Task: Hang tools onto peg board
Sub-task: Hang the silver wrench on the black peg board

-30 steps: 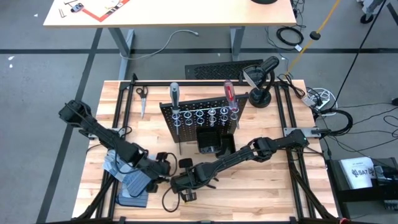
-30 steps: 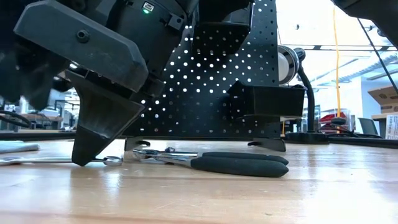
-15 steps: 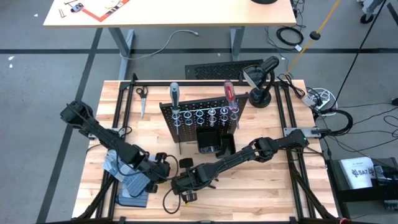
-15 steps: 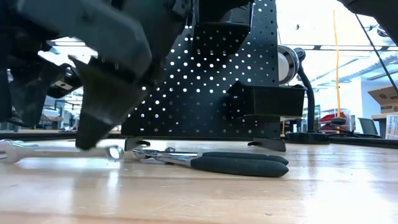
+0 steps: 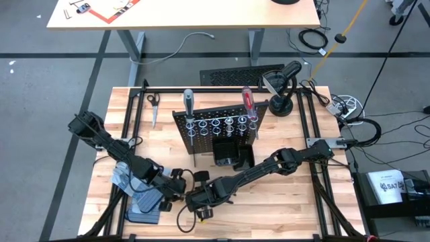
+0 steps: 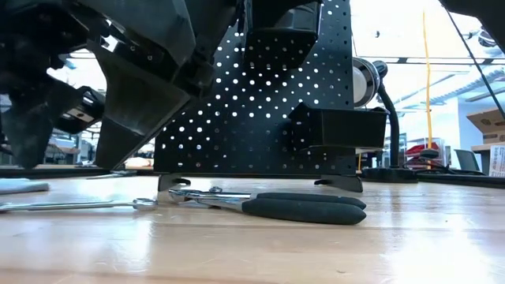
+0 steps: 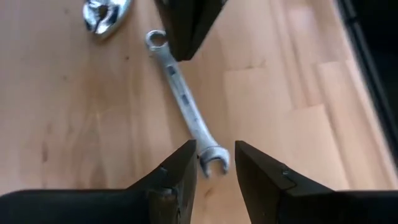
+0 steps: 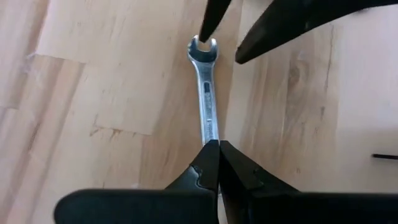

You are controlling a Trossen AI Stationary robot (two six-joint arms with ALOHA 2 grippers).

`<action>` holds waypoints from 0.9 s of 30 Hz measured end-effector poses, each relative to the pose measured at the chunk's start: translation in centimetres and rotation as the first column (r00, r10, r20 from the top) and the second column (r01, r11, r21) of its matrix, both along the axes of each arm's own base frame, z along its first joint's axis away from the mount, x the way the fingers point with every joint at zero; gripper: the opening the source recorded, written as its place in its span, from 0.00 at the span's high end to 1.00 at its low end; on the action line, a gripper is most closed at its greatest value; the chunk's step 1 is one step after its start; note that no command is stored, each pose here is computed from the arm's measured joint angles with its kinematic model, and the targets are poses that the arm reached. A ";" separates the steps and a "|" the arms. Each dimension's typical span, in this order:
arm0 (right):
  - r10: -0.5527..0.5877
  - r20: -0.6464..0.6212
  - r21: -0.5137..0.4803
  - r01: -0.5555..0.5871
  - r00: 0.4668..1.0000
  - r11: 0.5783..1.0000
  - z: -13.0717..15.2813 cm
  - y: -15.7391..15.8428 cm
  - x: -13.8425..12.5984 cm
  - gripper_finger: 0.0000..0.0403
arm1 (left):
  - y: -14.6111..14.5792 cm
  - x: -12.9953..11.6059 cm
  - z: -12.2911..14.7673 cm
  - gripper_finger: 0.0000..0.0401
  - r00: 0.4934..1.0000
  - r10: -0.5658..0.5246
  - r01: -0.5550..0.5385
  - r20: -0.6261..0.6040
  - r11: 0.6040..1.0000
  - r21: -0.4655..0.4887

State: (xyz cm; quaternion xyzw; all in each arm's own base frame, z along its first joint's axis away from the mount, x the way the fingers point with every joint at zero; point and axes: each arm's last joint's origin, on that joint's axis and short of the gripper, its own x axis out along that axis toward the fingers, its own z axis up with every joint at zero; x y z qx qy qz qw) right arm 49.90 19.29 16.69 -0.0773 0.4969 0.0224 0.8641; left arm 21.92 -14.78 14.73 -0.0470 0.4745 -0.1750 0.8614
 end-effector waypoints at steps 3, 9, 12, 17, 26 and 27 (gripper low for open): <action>-0.002 0.005 0.004 0.002 1.000 1.000 0.0 0.0 0.0 1.00 | -0.1 0.1 0.1 0.70 1.000 -0.011 0.011 0.003 1.000 -0.028; -0.004 0.019 0.002 0.004 1.000 1.000 0.1 0.1 0.1 0.99 | -0.3 0.3 -1.7 0.66 0.997 0.008 -0.008 -0.074 1.000 -0.005; -0.005 0.040 0.007 0.005 0.999 1.000 -0.1 0.2 0.4 0.95 | -0.4 0.5 -2.9 0.60 0.994 0.010 -0.008 -0.107 1.000 0.018; 0.015 0.029 0.007 -0.015 0.999 1.000 -0.8 0.3 0.5 0.79 | -0.7 0.9 -3.6 0.53 0.993 0.009 -0.005 -0.120 1.000 0.029; 0.062 -0.026 -0.044 -0.063 0.998 0.997 -2.7 -0.1 0.7 0.63 | -0.3 1.1 -3.7 0.53 0.993 0.028 -0.024 -0.115 0.999 0.039; 0.064 -0.027 -0.045 -0.065 0.998 0.997 -2.8 -0.2 0.7 0.63 | -0.3 1.1 -3.8 0.53 0.993 0.028 -0.024 -0.111 0.999 0.041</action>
